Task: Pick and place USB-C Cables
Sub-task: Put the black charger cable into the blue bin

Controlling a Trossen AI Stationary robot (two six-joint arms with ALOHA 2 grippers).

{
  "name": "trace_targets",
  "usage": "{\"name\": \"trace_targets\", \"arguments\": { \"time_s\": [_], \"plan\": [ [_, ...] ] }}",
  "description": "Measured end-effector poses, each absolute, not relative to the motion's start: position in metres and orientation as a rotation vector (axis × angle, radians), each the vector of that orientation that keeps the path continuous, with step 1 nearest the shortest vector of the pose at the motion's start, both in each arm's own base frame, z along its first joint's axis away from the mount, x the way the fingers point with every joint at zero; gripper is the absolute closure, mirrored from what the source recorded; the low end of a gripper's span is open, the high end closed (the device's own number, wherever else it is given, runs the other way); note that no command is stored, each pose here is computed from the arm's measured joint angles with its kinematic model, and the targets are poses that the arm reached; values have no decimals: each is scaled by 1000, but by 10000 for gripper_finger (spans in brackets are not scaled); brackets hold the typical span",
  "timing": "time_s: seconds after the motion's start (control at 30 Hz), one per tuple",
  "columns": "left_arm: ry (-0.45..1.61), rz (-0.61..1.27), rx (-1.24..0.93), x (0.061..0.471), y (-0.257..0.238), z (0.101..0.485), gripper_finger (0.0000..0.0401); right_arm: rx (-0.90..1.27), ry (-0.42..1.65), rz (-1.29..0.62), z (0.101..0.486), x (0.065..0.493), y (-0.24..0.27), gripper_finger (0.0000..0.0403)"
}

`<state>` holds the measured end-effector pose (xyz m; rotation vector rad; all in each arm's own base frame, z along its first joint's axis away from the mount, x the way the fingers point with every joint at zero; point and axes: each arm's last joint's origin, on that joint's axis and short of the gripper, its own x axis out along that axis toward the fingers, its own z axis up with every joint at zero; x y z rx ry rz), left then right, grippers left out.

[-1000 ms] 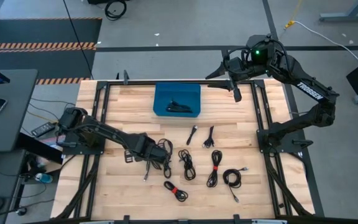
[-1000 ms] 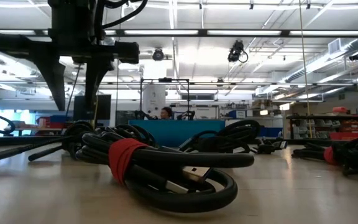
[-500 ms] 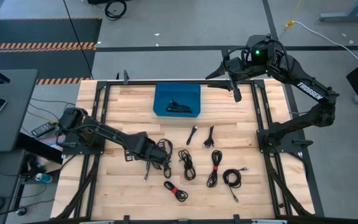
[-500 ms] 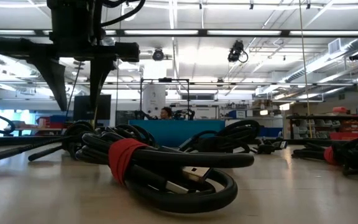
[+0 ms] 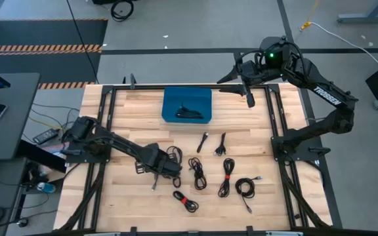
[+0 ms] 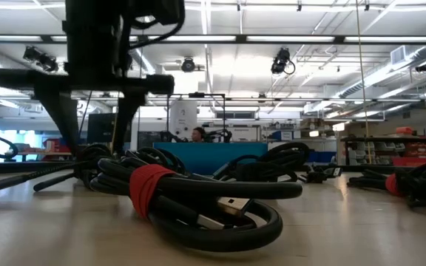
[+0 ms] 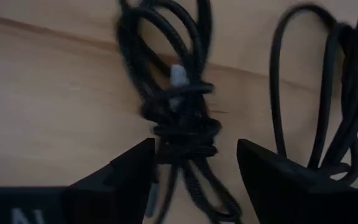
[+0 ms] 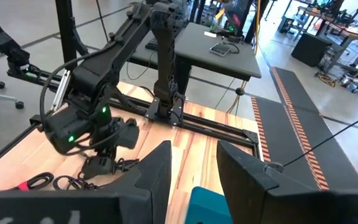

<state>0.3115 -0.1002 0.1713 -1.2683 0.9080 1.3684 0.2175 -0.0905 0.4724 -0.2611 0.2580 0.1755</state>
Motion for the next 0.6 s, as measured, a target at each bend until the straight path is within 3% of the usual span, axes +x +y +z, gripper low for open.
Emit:
{"name": "trace_targets", "arguments": {
  "time_s": [0.33,0.6],
  "plan": [
    [944,1414,-1234,316,-101,152,178,-256,260,175,472,217,-91,269],
    [955,1433,-1206,318,-102,142,280,-248,267,176,472,217,-90,269]
  ]
}}
